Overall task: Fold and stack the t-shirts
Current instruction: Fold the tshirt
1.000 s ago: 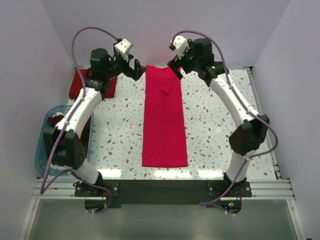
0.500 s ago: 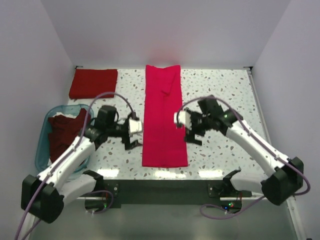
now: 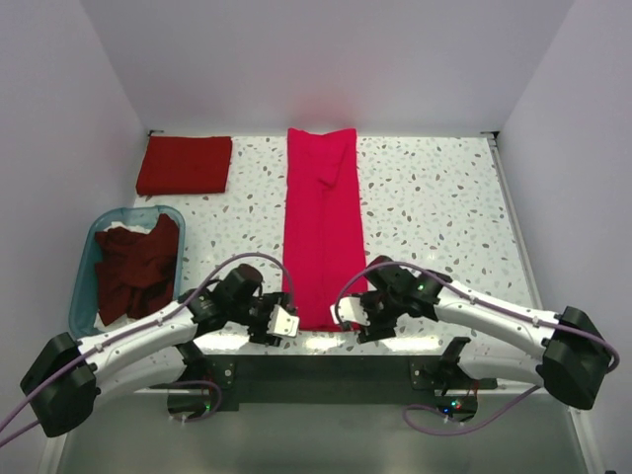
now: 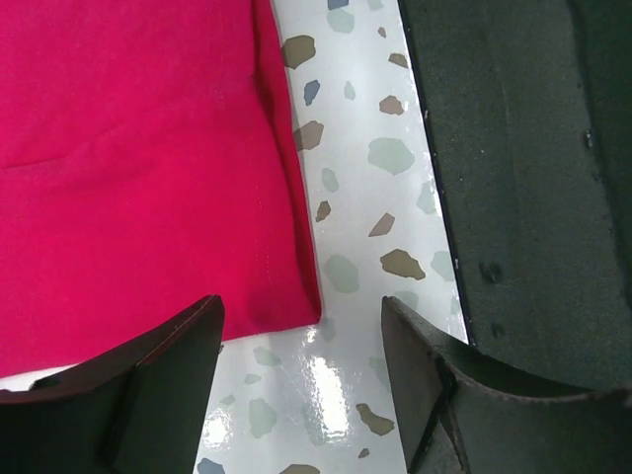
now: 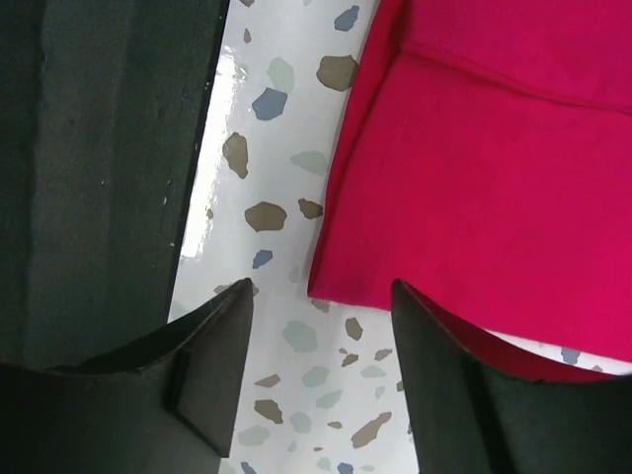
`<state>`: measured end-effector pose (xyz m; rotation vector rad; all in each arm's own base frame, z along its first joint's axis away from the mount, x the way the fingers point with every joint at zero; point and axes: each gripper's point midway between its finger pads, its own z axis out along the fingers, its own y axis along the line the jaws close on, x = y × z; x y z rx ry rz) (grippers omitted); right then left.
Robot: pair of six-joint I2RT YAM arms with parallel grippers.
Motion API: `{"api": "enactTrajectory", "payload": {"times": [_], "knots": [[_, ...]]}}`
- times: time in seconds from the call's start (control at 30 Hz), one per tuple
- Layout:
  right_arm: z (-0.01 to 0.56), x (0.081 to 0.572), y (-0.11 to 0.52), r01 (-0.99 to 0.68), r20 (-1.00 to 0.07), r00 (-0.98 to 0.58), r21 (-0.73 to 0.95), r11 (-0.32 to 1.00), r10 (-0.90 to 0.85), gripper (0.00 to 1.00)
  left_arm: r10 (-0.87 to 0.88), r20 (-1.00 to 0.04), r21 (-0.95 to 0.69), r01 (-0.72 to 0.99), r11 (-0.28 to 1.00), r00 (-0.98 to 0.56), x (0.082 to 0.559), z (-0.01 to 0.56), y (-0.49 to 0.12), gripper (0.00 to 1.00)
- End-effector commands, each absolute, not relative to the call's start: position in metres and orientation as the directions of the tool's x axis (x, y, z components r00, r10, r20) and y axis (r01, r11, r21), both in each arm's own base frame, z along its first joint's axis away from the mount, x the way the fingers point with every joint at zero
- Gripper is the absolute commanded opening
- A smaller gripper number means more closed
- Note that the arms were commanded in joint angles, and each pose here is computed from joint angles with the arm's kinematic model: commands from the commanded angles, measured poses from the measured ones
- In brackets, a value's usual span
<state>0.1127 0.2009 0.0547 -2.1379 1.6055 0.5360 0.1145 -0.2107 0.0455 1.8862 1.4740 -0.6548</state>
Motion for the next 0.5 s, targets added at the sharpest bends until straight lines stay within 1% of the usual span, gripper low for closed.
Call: {"api": "enactTrajectory", "payload": {"times": [0.0,0.07,0.17,0.37,0.47], "knots": [[0.051,0.121,0.216,-0.954,-0.542,0.298,-0.153,-0.256,-0.786,0.6,0.644,-0.713,0.254,0.958,-0.131,0.277,0.13,0.046,-0.22,0.69],[0.044,0.121,0.216,-0.951,-0.519,0.309,-0.158,-0.266,-0.797,0.56,0.66,-0.698,0.262,0.957,-0.127,0.279,0.135,0.043,-0.219,0.67],[0.034,0.126,0.213,-0.95,-0.487,0.312,-0.166,-0.264,-0.816,0.52,0.674,-0.679,0.265,0.953,-0.145,0.292,0.136,0.036,-0.217,0.66],[0.017,0.133,0.201,-0.943,-0.416,0.328,-0.192,-0.271,-0.848,0.52,0.692,-0.654,0.277,0.948,-0.159,0.307,0.139,0.024,-0.214,0.62],[0.011,0.132,0.197,-0.944,-0.399,0.327,-0.181,-0.276,-0.857,0.51,0.696,-0.646,0.275,0.946,-0.172,0.315,0.137,0.019,-0.212,0.56]]}}
